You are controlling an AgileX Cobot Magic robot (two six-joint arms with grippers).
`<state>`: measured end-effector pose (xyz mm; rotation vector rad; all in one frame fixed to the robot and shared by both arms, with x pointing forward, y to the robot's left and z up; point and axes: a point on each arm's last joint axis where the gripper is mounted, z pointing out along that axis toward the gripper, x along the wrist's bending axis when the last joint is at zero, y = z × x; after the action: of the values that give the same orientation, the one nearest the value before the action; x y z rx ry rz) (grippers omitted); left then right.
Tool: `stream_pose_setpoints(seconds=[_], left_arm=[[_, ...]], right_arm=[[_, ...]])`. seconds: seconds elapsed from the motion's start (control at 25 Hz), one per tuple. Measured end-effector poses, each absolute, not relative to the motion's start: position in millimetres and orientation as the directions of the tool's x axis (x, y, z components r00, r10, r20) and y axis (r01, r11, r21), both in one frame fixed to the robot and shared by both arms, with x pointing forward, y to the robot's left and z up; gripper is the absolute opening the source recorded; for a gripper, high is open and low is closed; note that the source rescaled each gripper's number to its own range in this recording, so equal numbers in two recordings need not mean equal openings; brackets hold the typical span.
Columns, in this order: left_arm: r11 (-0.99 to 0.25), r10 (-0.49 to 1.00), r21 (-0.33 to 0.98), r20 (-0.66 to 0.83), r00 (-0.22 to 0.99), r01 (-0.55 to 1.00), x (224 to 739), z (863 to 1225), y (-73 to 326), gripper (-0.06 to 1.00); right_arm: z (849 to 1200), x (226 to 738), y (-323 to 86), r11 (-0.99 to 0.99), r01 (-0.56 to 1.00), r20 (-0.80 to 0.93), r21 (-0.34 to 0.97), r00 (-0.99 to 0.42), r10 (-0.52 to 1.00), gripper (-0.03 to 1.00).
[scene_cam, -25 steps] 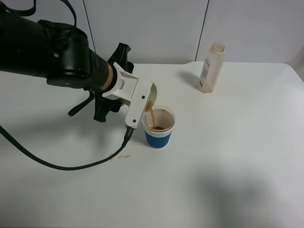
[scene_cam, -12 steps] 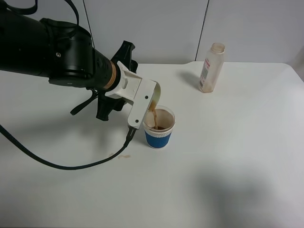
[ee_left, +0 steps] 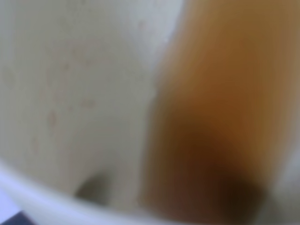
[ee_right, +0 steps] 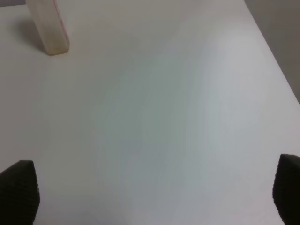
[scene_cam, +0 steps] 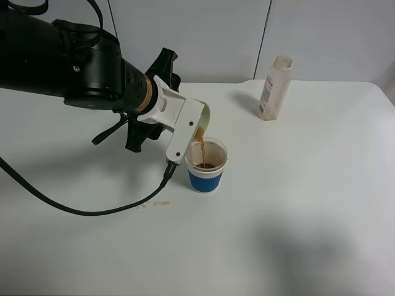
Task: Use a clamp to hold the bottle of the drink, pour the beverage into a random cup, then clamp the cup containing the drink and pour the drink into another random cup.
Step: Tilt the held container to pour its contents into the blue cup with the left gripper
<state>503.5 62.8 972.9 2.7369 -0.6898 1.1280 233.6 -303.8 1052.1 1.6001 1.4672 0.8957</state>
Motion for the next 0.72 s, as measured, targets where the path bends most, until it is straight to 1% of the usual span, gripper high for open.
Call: stream_pose_setpoints(seconds=[0.72], left_arm=[[-0.871, -0.409, -0.105, 0.695, 0.592, -0.479, 500.0, 973.7, 57.9, 0.03]], right_arm=[[1052.1, 233.6, -303.8, -0.037, 0.453, -0.003, 0.891, 0.088, 0.996, 1.0]])
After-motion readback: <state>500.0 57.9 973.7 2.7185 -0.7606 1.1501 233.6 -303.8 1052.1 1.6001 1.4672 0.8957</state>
